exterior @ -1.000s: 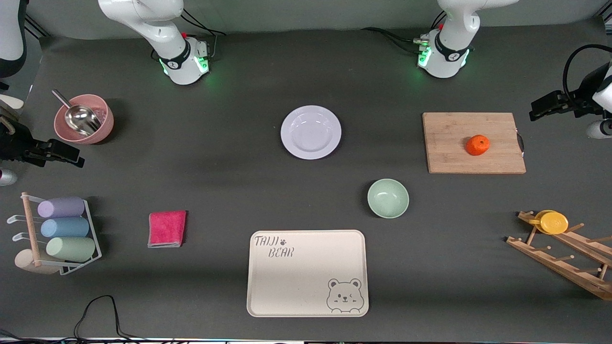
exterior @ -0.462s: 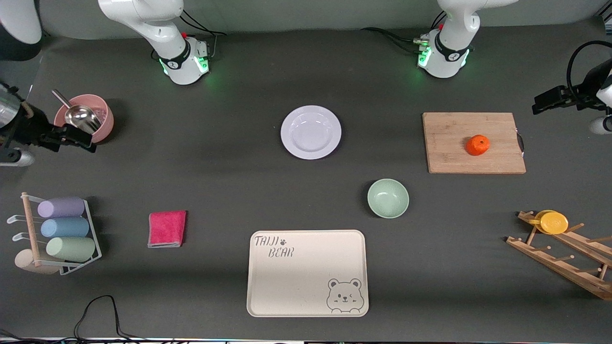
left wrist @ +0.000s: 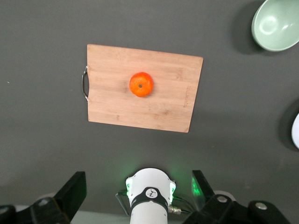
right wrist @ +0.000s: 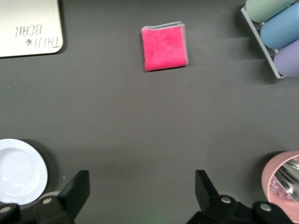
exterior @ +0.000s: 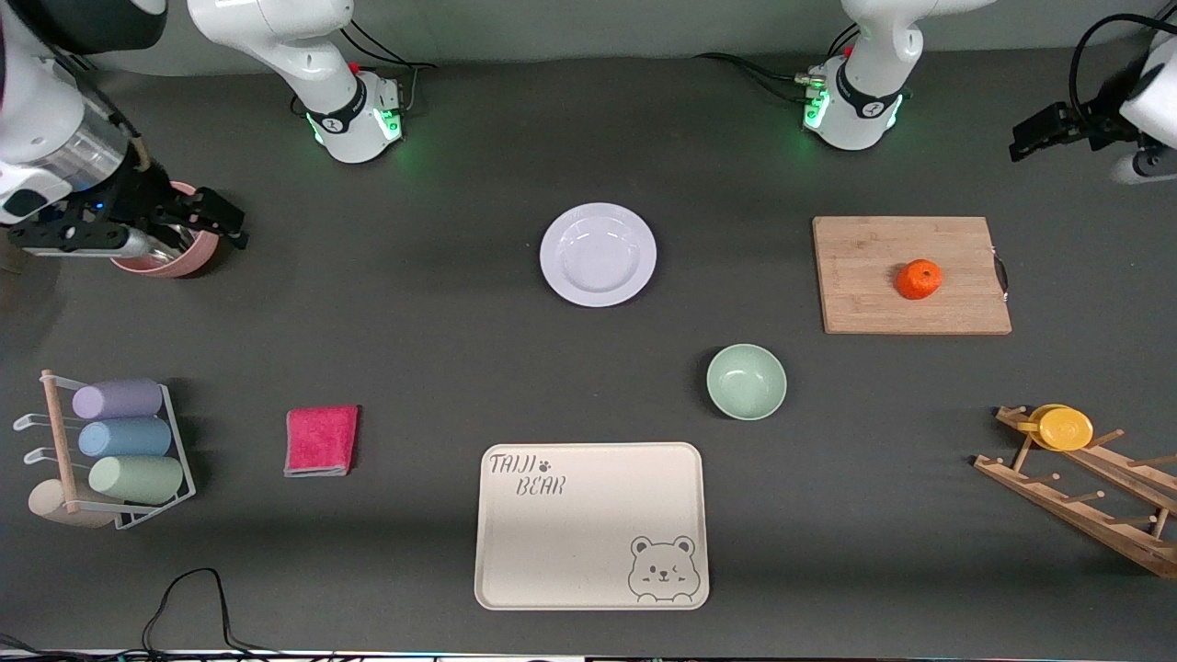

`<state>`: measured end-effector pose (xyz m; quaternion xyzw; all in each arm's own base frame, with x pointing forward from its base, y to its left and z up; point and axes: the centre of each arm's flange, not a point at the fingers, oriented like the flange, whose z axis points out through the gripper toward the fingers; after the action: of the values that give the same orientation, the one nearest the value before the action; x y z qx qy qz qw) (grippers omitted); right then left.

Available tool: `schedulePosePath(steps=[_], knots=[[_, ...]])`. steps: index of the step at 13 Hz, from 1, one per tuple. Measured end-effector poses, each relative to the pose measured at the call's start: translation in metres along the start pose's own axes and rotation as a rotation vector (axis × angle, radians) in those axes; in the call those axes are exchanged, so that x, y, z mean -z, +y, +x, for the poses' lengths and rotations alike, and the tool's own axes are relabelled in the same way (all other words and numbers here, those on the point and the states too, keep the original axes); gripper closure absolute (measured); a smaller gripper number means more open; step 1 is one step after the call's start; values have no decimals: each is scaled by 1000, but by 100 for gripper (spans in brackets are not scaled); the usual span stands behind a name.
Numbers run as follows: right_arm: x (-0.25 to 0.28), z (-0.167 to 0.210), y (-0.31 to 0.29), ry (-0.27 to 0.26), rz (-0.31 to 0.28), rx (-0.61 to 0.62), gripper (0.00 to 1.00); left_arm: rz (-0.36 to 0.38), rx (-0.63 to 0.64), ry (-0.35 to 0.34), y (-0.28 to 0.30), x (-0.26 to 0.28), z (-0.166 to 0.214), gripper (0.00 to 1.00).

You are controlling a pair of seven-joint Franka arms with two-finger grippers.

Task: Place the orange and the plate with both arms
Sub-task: 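Lower the left gripper onto the orange while the right gripper approaches the plate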

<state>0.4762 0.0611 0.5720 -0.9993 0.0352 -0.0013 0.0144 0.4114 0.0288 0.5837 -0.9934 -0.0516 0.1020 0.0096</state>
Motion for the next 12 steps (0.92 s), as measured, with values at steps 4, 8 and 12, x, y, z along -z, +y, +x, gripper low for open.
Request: schedulePosePath(steps=[4, 8, 12], knots=[[-5, -10, -34, -22, 28, 33, 0, -6, -12, 40, -4, -90, 9, 0], [-34, -19, -38, -127, 177, -20, 0, -9, -16, 76, -3, -214, 25, 0], [-77, -27, -36, -201, 365, -35, 0, -18, -19, 136, -29, -286, 55, 0]])
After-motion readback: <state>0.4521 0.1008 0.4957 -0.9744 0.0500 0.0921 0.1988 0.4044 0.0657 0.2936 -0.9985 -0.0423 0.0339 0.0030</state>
